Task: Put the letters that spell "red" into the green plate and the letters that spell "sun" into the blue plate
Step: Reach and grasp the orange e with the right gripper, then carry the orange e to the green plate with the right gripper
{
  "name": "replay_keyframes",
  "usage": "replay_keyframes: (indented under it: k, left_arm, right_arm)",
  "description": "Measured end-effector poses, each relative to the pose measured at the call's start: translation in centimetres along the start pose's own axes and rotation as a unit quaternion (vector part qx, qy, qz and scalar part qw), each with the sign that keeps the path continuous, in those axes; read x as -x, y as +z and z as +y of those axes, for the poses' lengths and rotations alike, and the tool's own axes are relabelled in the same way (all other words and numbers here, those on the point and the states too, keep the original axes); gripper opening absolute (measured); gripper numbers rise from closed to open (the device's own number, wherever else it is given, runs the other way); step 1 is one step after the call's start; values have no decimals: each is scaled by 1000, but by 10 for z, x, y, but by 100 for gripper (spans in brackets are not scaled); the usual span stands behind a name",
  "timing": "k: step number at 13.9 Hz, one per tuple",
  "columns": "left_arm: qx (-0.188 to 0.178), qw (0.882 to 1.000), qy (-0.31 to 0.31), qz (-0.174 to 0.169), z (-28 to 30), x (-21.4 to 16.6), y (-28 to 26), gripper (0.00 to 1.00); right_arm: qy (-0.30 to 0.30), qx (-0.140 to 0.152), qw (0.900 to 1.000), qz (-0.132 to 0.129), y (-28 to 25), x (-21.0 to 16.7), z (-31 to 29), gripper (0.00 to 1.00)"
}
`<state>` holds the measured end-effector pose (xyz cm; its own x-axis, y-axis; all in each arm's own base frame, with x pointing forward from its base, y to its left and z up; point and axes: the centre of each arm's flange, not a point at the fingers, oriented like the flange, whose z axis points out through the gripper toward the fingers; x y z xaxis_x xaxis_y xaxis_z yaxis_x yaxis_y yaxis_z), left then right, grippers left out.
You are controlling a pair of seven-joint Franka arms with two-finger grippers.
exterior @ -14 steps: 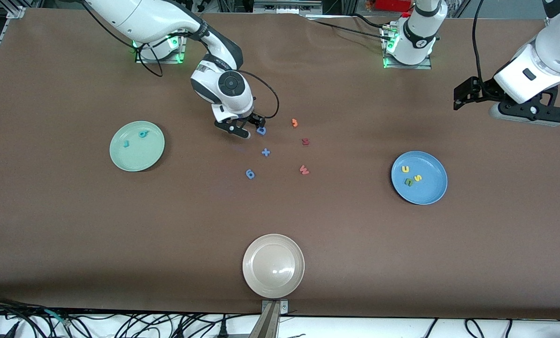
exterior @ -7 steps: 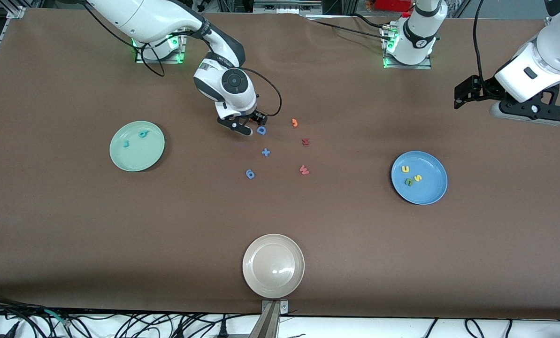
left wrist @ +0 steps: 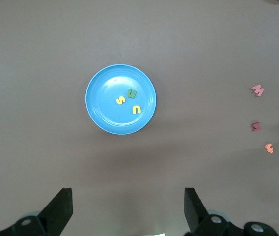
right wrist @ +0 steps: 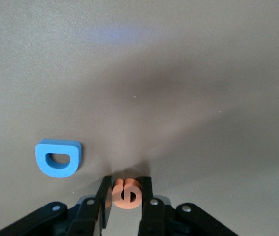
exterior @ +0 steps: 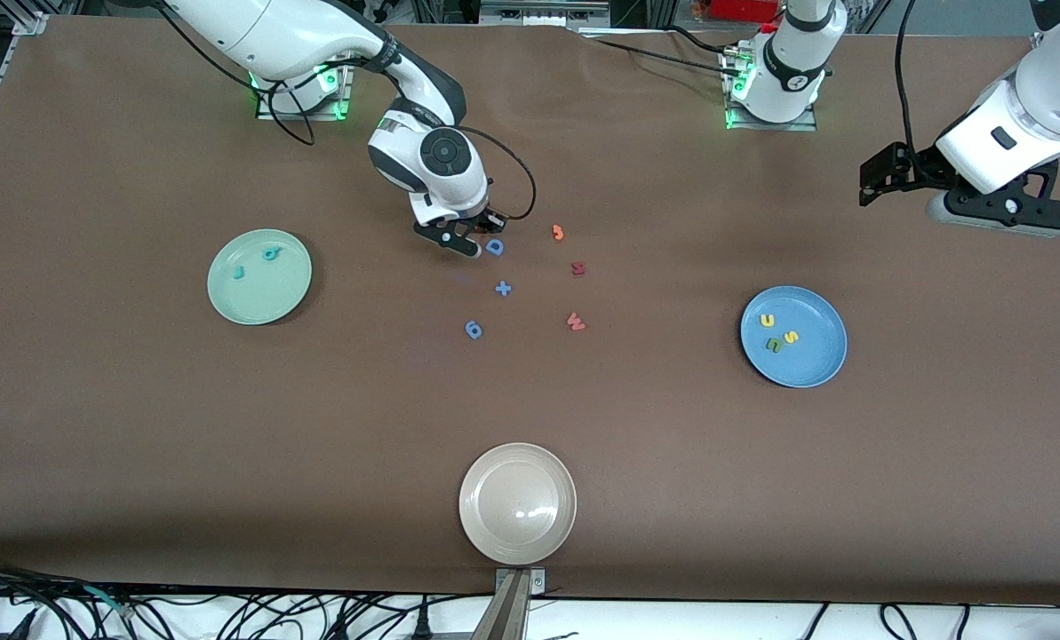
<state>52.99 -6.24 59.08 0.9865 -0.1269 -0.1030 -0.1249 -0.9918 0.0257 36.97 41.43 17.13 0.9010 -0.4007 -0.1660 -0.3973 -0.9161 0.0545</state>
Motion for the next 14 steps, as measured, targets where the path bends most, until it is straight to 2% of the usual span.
replay_keyframes:
  k: [7, 11, 12, 14]
  left_arm:
    - [0, 1000, 1, -2, 1, 1, -1, 100]
    - [0, 1000, 1, -2, 1, 1, -1, 100]
    - [0, 1000, 1, -2, 1, 1, -1, 100]
    - [0, 1000, 1, -2, 1, 1, -2, 100]
  right_arm:
    - [8, 4, 1000, 5, -6, -10, 1, 28]
    - [22, 57, 998, 21, -43, -34, 1, 28]
    - [21, 67, 997, 14, -58, -39, -2, 28]
    - [5, 79, 997, -16, -92, -51, -6, 28]
